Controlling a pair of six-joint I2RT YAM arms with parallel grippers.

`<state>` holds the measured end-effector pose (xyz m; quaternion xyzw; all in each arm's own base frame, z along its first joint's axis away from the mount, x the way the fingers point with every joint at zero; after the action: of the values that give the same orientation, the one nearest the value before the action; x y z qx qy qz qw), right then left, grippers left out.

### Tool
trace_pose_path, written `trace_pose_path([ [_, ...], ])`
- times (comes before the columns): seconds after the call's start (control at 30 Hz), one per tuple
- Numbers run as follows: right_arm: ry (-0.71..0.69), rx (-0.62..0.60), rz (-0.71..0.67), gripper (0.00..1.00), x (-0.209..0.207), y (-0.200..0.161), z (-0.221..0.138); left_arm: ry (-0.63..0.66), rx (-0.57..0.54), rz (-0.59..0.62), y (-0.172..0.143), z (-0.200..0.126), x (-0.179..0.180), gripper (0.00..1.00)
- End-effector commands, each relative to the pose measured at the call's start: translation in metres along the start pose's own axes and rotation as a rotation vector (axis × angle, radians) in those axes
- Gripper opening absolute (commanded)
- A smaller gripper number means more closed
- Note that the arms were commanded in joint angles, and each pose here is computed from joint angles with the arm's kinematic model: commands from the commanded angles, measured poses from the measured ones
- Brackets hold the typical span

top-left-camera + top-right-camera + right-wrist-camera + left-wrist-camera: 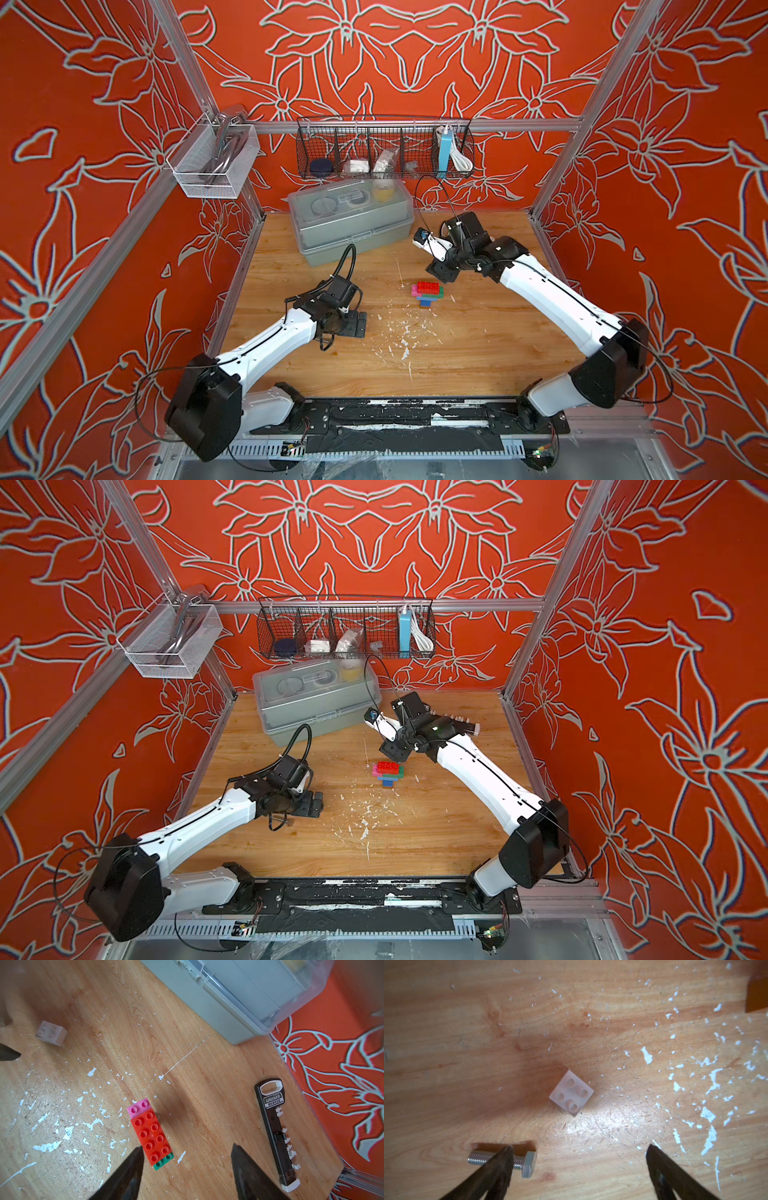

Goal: Assemble a spoon with lego
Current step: Move the lego brick at the center of the board.

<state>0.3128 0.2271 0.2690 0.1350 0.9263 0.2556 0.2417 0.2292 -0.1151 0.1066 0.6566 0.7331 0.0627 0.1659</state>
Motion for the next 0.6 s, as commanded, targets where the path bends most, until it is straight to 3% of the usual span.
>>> trace_pose_path([
  [0.0,-0.007,-0.044,0.014,0.70,0.001,0.005,-0.008,0.011,0.020,-0.027,0.007,0.014,-0.008,0.98],
  [0.2,-0.003,-0.073,0.011,0.71,0.003,0.007,-0.011,0.056,0.037,0.010,0.022,0.028,-0.014,0.97],
  [0.4,-0.002,-0.070,0.005,0.71,0.005,0.005,-0.008,0.080,0.074,0.040,0.029,0.040,-0.019,0.84],
  [0.57,-0.003,-0.057,-0.001,0.71,0.005,0.002,-0.006,0.125,0.083,0.056,0.026,0.044,-0.013,0.78],
])
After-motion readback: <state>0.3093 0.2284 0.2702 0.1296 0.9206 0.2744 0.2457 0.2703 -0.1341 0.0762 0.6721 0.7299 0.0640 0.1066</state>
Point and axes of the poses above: each gripper's point midway between its finger pads, its own z axis out along the fingers, its own x axis along the line the jaws close on, y = z × x, the point moved 4 cm from there along -z, back along the fingers, and after that the axes turned 9 degrees about -z, right-handed, at the moved point
